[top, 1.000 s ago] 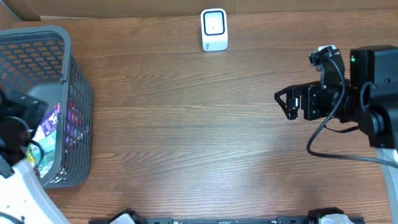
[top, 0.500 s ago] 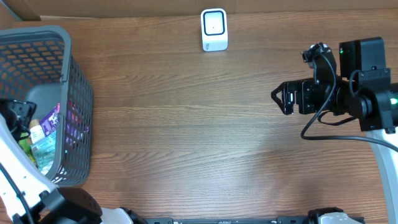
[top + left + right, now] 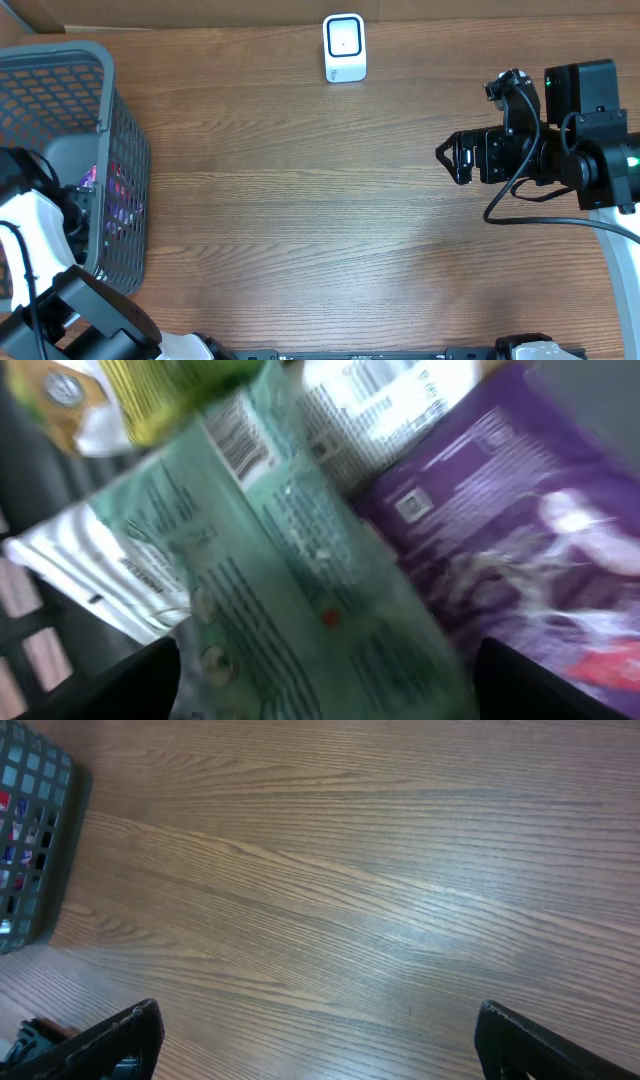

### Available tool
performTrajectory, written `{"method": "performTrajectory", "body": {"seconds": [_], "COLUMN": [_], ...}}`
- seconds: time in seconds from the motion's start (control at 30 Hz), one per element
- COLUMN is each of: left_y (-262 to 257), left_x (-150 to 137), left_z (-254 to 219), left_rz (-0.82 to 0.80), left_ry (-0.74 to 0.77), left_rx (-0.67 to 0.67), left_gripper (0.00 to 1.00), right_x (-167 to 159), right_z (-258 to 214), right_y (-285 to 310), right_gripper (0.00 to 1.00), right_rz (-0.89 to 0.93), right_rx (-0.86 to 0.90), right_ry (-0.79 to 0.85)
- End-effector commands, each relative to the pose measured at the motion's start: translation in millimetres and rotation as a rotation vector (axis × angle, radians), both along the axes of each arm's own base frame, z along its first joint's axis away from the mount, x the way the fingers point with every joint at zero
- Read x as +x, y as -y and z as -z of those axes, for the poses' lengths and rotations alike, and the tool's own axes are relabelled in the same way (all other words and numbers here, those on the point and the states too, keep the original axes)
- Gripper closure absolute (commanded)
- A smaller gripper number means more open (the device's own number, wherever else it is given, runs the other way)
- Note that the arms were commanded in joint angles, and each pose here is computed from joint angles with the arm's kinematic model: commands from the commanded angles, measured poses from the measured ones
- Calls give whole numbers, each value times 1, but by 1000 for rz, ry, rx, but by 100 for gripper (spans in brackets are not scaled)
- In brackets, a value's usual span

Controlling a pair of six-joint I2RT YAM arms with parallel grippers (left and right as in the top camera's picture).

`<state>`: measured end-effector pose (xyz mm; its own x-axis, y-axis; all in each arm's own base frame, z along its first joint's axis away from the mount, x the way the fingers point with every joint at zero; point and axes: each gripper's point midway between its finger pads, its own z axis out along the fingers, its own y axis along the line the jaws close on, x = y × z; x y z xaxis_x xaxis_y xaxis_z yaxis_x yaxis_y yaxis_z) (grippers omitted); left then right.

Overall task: Scan the item barcode
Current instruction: 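Reach the left gripper into the basket toward the green-white pouch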

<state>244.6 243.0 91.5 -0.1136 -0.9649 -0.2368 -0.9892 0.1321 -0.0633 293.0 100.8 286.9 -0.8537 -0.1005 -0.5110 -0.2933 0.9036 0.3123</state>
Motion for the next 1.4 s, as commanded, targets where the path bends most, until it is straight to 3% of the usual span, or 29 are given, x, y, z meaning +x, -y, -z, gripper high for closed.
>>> {"method": "performTrajectory", "body": {"seconds": [0.0, 0.03, 0.07, 0.17, 0.2, 0.47, 0.73, 0.93, 1.37], "left_y": [3, 3, 3, 3, 3, 2, -5, 7, 8], "left_x": [-7, -8, -8, -10, -9, 6, 28, 27, 15], "left_z": [17, 20, 22, 24, 24, -9, -138, -209, -214], "left_rz": [-19, -20, -20, -21, -21, 22, 139, 218, 209], "left_ry": [-15, -16, -17, -23, -21, 28, 136, 210, 180], "left_rx": [-18, -14, -11, -10, -10, -21, 94, 200, 232], "left_gripper": [15, 18, 27, 86, 96, 96, 96, 96, 96], "right_x": [0, 0, 0, 0, 0, 1, 2, 2, 2], "right_z": [-9, -9, -9, -9, -9, -9, -10, -10, -10], "right_y": [-3, -3, -3, -3, -3, -3, -4, -4, -4], "right_gripper": [0, 0, 0, 0, 0, 0, 0, 0, 0], "right_rz": [-11, -11, -11, -11, -11, -11, -11, -11, -11], "right_rx": [11, 11, 12, 12, 12, 12, 13, 14, 13], "right_ry": [26, 26, 25, 25, 25, 29, 37, 36, 36]}}
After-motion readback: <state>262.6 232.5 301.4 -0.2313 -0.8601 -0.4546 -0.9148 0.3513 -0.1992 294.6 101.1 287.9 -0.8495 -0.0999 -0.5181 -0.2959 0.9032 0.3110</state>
